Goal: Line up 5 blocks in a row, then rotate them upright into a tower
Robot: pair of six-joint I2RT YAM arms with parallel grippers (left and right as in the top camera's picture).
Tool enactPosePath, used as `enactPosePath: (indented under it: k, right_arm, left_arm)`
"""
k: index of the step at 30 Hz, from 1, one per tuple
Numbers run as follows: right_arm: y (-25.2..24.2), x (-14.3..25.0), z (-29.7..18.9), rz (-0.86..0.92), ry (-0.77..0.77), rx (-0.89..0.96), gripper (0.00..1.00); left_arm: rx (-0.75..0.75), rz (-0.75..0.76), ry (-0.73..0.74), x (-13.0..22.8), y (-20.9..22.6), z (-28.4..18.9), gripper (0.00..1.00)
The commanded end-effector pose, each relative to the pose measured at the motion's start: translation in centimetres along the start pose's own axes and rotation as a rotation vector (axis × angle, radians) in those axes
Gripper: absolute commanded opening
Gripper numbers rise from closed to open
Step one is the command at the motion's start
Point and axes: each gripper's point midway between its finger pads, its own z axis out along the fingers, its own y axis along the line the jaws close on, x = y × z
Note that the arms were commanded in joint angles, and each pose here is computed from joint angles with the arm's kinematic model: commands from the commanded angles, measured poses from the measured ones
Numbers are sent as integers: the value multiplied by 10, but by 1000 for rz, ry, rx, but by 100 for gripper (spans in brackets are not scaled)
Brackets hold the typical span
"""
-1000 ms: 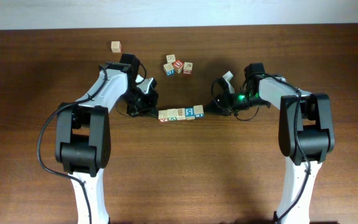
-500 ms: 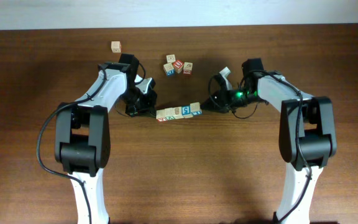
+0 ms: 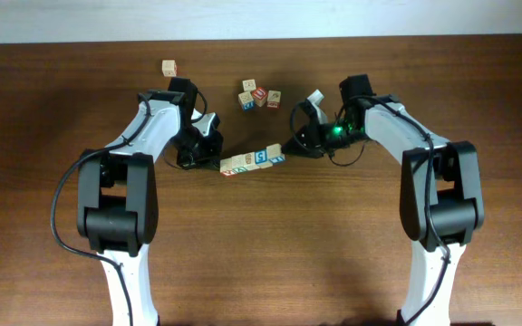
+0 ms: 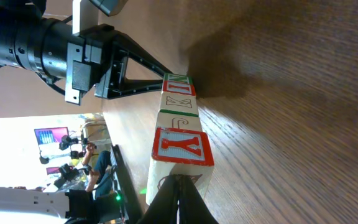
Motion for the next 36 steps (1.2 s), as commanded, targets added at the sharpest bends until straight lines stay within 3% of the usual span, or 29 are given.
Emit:
enactPosePath:
  k: [1,36]
  right_arm:
    - [36,7,29,-83,64,-22,5]
    - [51,12,83,-107,107,118,4]
  left_arm:
    - [150,55,-5,1,-46,-6,0]
    - [122,53,-4,1,-41,-6,0]
